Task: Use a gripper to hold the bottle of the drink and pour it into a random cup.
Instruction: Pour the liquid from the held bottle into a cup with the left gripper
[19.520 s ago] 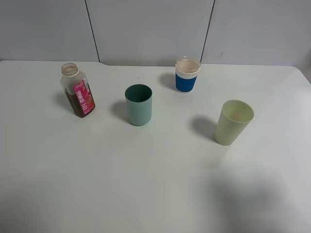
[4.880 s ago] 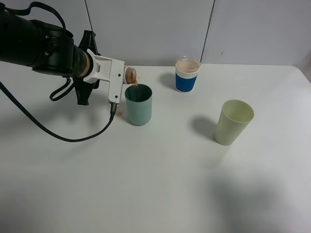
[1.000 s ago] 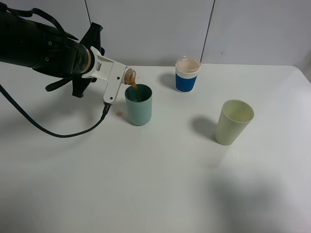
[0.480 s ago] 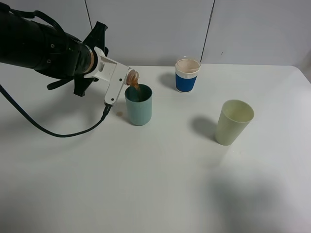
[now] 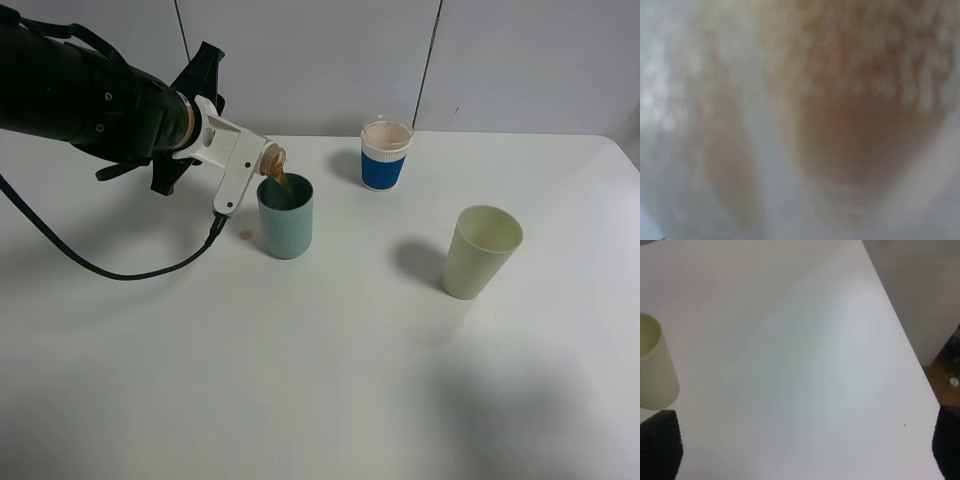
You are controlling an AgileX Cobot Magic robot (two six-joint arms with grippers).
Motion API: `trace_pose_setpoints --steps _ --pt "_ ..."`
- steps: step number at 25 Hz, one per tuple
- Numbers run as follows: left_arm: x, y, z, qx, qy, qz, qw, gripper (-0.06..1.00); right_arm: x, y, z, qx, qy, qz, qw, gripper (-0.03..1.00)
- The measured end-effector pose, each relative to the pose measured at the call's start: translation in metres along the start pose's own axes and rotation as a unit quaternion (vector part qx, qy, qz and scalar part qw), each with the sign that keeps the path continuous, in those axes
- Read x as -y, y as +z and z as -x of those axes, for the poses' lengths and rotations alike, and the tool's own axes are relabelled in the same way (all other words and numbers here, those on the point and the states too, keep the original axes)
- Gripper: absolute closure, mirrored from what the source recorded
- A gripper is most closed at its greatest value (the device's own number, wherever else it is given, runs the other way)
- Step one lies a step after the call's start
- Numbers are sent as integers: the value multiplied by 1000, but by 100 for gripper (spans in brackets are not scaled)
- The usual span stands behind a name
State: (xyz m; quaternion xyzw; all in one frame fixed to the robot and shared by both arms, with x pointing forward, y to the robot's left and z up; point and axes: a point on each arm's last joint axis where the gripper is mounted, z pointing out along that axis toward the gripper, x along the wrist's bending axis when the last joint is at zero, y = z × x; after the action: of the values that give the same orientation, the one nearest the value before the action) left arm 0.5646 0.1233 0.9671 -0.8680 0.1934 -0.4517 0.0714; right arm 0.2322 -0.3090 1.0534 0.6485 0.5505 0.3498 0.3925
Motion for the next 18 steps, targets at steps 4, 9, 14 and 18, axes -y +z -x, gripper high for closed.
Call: trace_pose_setpoints --steps 4,9,14,18 --pt "0 0 -1 -4 9 0 1000 62 0 0 0 0 0 0 1000 -3" --pt "0 0 -1 -8 17 -3 1000 62 0 0 0 0 0 0 1000 -3" --pt "1 0 -2 -13 29 -4 999 62 0 0 0 0 0 0 1000 -3" --pt "1 0 -3 -18 39 -4 999 62 0 0 0 0 0 0 1000 -3"
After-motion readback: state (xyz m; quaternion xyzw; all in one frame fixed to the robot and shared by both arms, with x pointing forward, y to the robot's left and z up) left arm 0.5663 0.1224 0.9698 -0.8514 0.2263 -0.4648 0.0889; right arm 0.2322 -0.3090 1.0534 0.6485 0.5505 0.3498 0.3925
